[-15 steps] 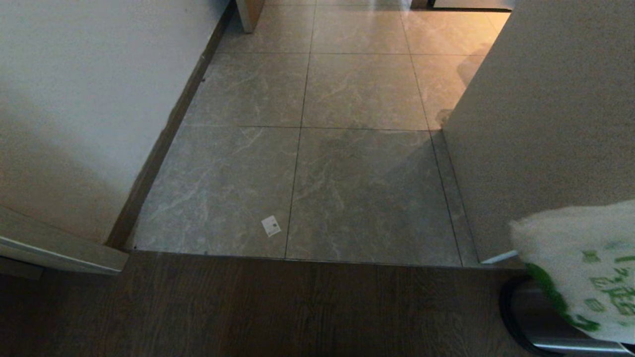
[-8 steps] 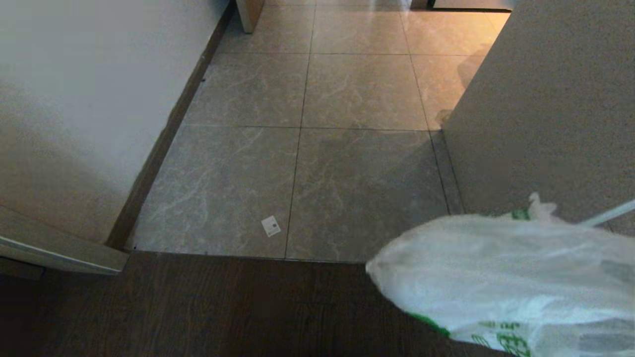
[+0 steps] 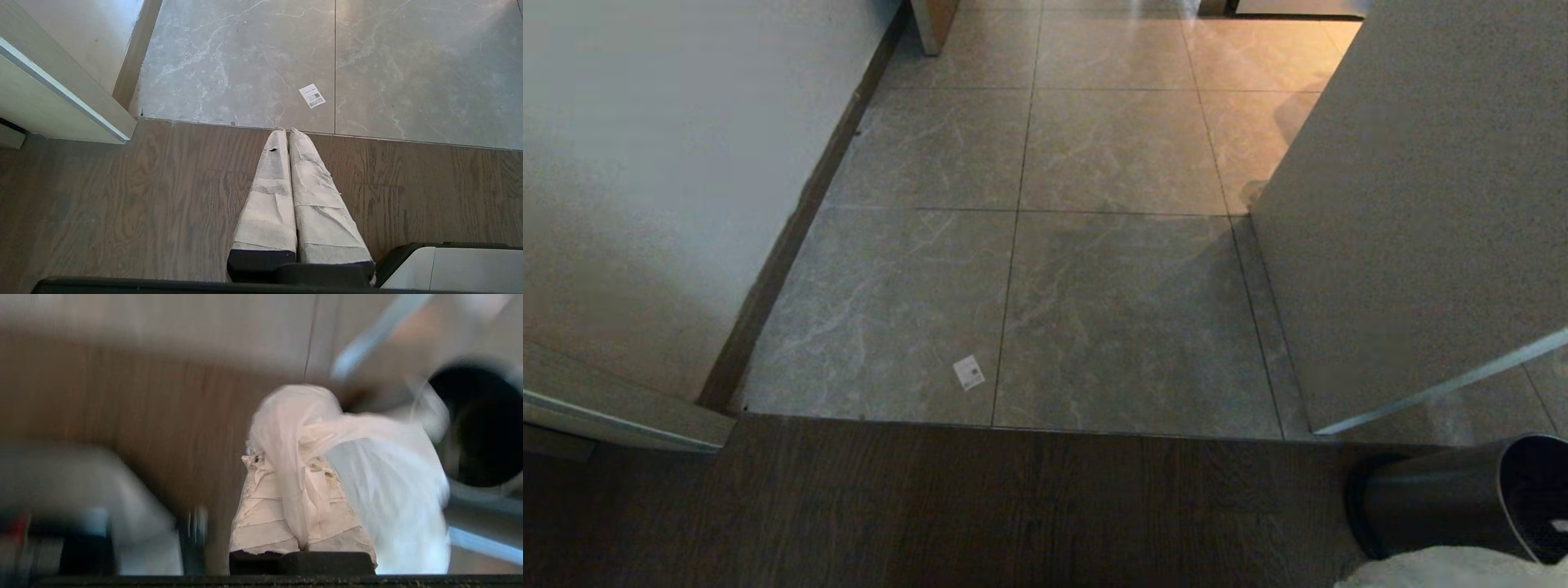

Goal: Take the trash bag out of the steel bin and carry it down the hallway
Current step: Put the trash bag at the door

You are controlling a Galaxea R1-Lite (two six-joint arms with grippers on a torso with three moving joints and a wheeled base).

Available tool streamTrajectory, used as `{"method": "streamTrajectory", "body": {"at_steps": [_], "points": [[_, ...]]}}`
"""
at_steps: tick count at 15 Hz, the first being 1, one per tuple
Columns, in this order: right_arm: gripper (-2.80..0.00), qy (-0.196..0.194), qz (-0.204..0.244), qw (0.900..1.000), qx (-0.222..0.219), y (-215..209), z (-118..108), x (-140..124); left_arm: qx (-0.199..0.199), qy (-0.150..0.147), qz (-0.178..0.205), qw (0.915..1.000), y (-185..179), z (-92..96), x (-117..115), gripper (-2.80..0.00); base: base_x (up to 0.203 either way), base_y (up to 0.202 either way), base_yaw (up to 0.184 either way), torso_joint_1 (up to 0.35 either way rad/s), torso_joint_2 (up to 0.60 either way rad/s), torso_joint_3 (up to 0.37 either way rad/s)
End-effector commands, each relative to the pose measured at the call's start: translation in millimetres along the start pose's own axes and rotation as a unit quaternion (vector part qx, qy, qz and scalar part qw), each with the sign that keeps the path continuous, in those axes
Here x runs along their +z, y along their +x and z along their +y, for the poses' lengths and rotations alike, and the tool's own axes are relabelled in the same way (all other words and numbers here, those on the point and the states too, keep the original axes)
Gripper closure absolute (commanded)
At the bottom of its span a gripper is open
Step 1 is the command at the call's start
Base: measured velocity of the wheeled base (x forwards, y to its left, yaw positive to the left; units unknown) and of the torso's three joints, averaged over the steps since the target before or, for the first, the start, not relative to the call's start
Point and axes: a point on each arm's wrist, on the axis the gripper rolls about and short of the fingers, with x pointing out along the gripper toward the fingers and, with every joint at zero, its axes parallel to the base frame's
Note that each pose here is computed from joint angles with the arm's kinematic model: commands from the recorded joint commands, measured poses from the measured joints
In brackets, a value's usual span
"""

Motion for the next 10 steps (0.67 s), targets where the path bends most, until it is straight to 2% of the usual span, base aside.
{"method": "streamTrajectory", "body": {"at_steps": [1,2,3,10], "points": [[0.00,0.021,-0.114,0.993,-0.012,-8.3,2.2,-18.8,0.000,0.000,0.000,1.0000,0.0,0.0,0.0,0.00,0.000,0.000,0.000,0.000,0.00,0.000],[0.00,0.049,-0.116,0.992,-0.015,-7.9,2.1,-21.5,0.000,0.000,0.000,1.0000,0.0,0.0,0.0,0.00,0.000,0.000,0.000,0.000,0.00,0.000],[0.00,0.054,-0.117,0.992,-0.018,-7.8,2.0,-21.7,0.000,0.000,0.000,1.0000,0.0,0.0,0.0,0.00,0.000,0.000,0.000,0.000,0.00,0.000],[0.00,0.061,-0.115,0.991,-0.017,-7.6,2.0,-21.7,0.000,0.000,0.000,1.0000,0.0,0.0,0.0,0.00,0.000,0.000,0.000,0.000,0.00,0.000]]}}
